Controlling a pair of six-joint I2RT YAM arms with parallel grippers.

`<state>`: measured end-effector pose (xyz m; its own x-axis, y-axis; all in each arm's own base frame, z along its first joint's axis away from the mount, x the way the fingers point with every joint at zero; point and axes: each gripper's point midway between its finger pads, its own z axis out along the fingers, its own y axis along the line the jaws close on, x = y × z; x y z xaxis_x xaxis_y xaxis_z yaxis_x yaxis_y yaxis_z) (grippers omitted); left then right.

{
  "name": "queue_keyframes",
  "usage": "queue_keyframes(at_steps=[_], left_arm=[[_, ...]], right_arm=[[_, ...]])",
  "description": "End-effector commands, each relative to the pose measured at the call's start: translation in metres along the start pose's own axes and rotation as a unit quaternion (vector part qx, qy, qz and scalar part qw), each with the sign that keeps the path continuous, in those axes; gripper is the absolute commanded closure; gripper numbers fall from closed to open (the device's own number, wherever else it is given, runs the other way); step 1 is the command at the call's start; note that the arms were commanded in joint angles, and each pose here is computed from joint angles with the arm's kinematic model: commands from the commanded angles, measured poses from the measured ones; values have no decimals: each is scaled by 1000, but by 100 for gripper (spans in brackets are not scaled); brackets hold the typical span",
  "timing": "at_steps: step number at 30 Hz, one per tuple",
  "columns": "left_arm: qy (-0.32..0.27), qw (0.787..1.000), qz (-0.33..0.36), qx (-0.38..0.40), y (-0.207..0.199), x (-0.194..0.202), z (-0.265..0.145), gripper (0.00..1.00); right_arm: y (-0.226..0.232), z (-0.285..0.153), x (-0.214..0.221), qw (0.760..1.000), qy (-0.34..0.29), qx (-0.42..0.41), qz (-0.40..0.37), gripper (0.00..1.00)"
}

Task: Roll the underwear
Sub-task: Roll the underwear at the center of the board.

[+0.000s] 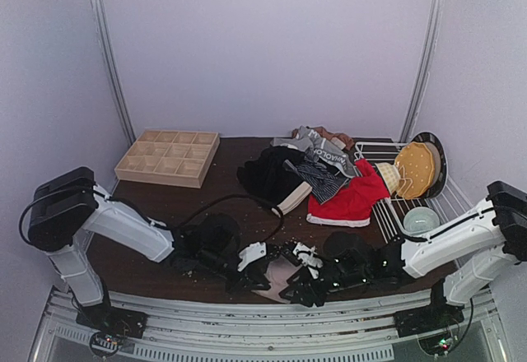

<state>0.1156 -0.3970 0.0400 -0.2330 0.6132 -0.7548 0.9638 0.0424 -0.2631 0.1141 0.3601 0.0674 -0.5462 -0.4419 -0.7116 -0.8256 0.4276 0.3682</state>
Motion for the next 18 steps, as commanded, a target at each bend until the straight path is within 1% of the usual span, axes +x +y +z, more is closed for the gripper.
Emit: queue_keyframes(at_steps=[1, 5, 10, 15, 18], left_arm=[[82, 992, -82, 47, -10, 31, 5, 100], [89, 984, -137, 65, -5, 33, 3, 100], [106, 972, -191, 85, -3, 37, 5, 100], [122, 964, -213, 98, -3, 39, 10, 100], [127, 962, -220, 101, -2, 38, 13, 100]], right_arm=[[-14, -4, 0, 995, 20, 71, -73, 53], [-10, -1, 6, 991, 39, 78, -106, 53], [-2, 6, 17, 984, 63, 84, -147, 52], [3, 13, 21, 978, 78, 86, -174, 52], [8, 15, 17, 976, 75, 87, -187, 51]])
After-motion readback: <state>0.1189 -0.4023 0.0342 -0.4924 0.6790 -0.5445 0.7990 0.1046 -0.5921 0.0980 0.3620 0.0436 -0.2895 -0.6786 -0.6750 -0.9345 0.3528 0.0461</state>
